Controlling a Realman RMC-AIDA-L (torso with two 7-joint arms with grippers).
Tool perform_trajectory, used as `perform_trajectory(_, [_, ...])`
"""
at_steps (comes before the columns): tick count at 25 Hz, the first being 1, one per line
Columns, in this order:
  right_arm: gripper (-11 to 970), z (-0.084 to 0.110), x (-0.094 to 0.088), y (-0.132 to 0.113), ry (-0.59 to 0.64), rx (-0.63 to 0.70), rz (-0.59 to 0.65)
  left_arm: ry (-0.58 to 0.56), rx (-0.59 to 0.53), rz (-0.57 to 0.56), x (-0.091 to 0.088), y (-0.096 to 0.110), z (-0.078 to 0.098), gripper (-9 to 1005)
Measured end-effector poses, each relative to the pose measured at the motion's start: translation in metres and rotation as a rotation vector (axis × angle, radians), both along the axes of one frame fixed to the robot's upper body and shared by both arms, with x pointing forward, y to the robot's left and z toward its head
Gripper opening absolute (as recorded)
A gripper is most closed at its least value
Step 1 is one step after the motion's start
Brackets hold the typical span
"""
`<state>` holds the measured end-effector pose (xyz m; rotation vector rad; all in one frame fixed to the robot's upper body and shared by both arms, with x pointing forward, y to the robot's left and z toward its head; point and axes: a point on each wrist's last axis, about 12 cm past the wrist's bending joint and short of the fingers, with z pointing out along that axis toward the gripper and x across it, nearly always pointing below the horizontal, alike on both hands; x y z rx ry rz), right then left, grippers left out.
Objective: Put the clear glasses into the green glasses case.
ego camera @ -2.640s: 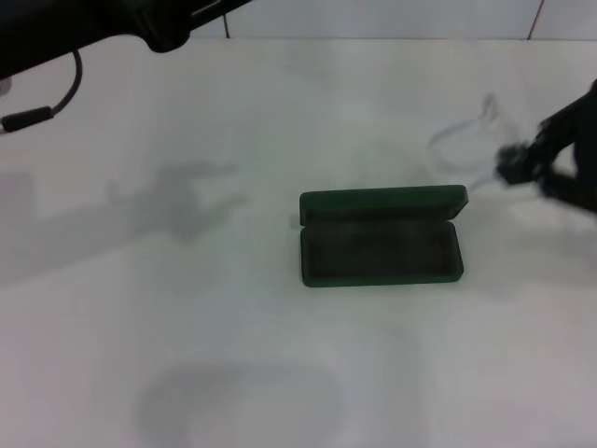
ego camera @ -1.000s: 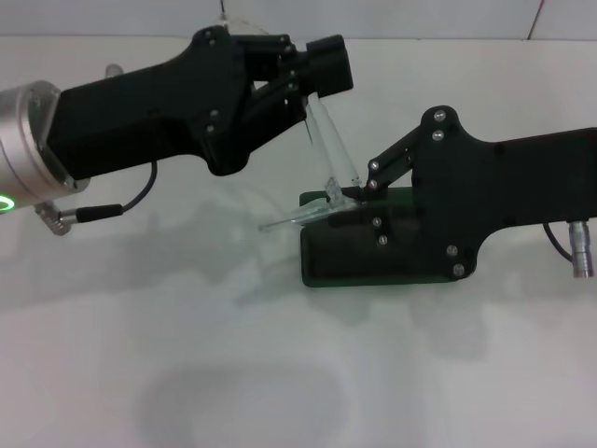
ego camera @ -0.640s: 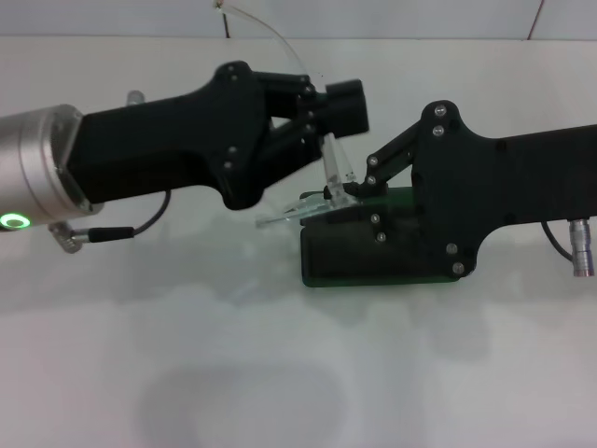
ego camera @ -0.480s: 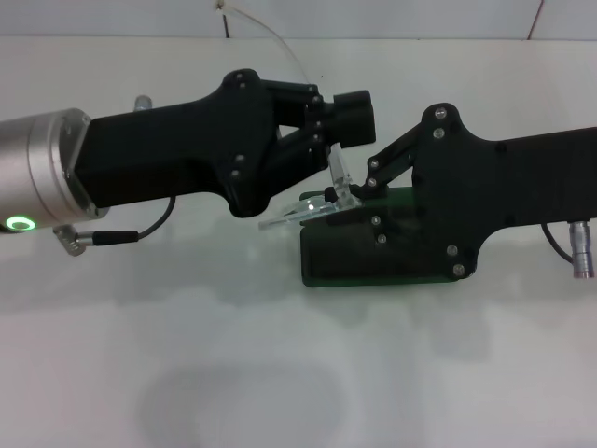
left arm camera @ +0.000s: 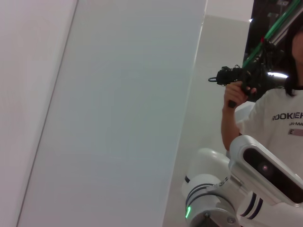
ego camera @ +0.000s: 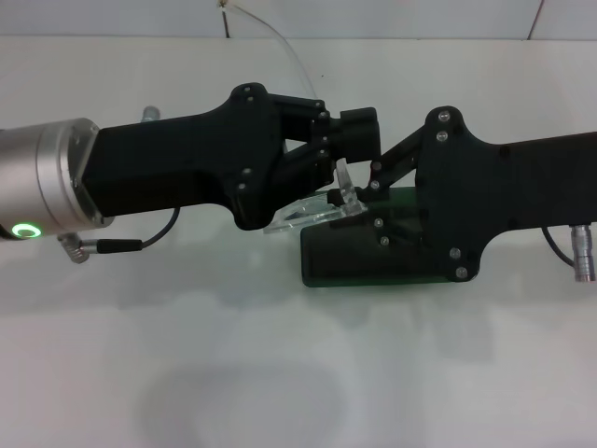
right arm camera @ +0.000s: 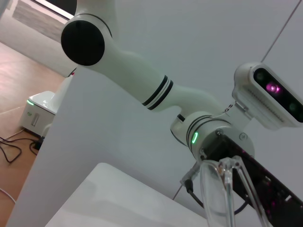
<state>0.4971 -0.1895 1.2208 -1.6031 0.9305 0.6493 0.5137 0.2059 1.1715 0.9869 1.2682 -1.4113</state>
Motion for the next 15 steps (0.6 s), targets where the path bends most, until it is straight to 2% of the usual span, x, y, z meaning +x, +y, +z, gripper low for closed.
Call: perform_trajectory(15, [57, -0.0027, 0.0001, -0.0008, 0.011, 0.000, 0.002, -0.003, 0.058, -0.006, 0.0010, 0.0056, -0.0025, 81])
